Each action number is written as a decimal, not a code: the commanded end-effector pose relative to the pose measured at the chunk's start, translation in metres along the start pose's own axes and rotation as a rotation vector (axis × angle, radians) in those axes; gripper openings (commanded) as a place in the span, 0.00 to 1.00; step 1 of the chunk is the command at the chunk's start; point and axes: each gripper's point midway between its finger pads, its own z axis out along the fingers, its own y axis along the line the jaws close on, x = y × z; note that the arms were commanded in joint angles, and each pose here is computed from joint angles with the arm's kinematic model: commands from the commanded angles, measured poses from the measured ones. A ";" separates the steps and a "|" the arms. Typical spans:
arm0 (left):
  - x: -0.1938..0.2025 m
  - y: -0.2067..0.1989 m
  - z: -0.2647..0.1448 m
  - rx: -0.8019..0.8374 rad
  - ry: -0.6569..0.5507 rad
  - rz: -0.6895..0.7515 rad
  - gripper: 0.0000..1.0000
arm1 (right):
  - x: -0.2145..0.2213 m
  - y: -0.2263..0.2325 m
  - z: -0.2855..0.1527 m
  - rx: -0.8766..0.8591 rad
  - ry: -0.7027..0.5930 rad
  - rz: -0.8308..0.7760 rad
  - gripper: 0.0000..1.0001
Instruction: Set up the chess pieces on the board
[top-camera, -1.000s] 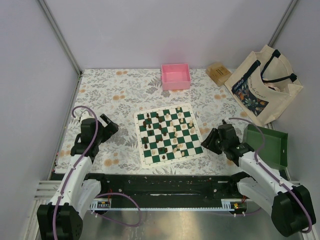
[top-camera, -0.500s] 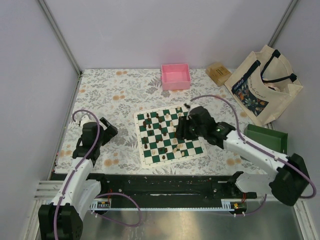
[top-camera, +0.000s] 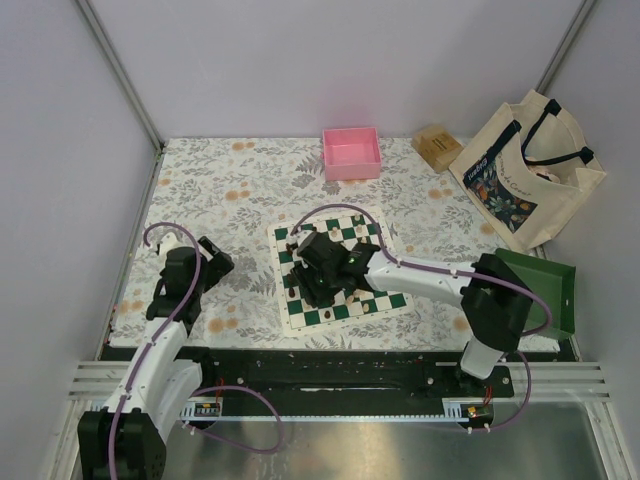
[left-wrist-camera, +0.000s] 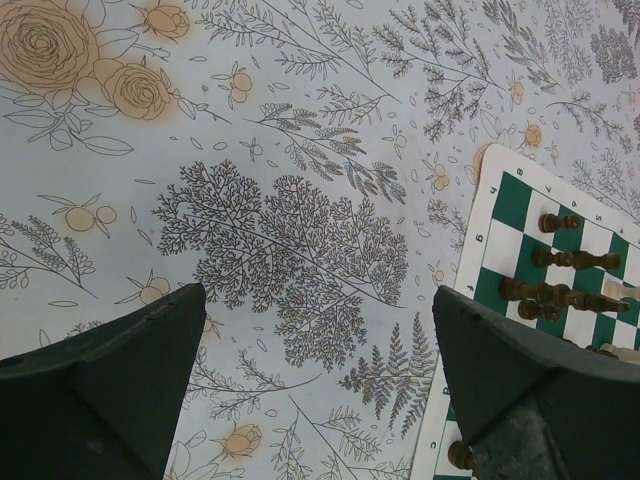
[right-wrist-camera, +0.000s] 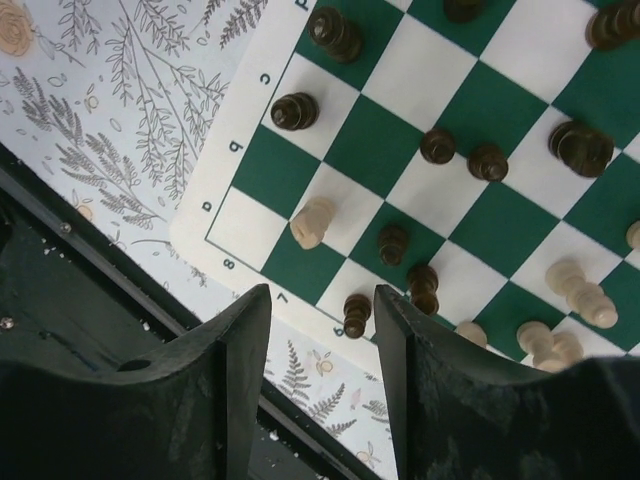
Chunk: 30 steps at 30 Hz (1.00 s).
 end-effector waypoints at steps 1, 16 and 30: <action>-0.014 -0.005 0.001 0.013 -0.055 0.005 0.99 | -0.019 -0.003 0.005 0.034 -0.025 -0.083 0.55; -0.019 0.000 0.000 -0.031 -0.065 -0.017 0.99 | -0.013 0.011 0.038 -0.025 0.038 -0.110 0.53; -0.018 0.001 0.000 -0.038 -0.059 -0.017 0.99 | -0.010 0.015 0.050 -0.051 0.062 -0.110 0.34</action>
